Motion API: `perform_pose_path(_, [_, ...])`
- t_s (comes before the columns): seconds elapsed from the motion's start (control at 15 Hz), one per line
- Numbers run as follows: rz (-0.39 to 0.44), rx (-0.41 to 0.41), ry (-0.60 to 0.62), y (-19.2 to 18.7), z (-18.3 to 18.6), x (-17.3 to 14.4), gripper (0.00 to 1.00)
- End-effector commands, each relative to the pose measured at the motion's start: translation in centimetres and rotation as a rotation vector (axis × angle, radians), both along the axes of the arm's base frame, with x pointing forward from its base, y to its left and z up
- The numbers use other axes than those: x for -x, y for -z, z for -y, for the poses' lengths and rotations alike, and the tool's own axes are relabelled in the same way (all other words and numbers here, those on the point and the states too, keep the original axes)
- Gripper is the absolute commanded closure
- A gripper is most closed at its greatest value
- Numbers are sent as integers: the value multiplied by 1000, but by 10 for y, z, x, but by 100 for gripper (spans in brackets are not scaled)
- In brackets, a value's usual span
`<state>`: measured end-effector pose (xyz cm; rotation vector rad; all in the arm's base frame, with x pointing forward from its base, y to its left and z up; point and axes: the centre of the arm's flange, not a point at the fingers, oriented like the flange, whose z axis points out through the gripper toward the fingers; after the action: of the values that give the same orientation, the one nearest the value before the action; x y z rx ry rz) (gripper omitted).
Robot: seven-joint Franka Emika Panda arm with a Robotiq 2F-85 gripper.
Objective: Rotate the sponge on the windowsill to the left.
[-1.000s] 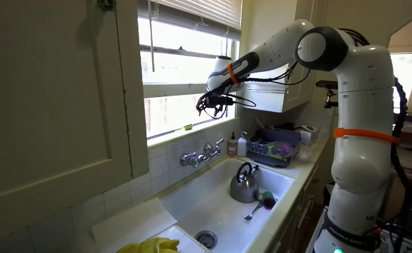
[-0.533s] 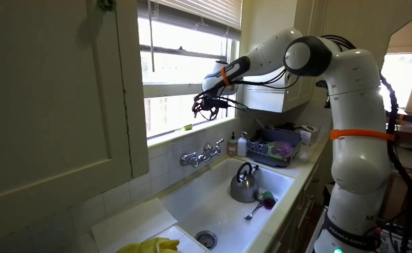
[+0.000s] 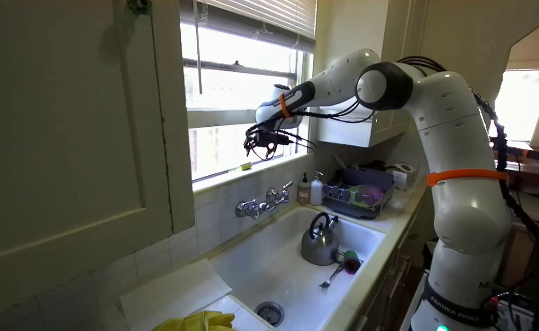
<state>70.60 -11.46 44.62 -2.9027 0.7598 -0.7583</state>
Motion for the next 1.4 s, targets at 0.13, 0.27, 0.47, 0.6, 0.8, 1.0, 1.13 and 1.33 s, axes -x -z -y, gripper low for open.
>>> perform_pose_path(0.13, [14, -10, -33, 8, -14, -38, 0])
perform_pose_path(0.27, [11, -2, -39, 12, -19, -45, 0])
perform_pose_path(0.47, [4, 7, -46, 19, -24, -52, 0])
perform_pose_path(0.6, [0, 17, -48, 22, -25, -56, 0])
perform_pose_path(0.8, [1, 29, -49, 26, -26, -61, 0])
perform_pose_path(1.0, [-6, 32, -60, 32, -26, -65, 28])
perform_pose_path(1.13, [-20, 36, -70, 35, -26, -66, 37])
perform_pose_path(1.33, [-42, 42, -82, 36, -23, -67, 62])
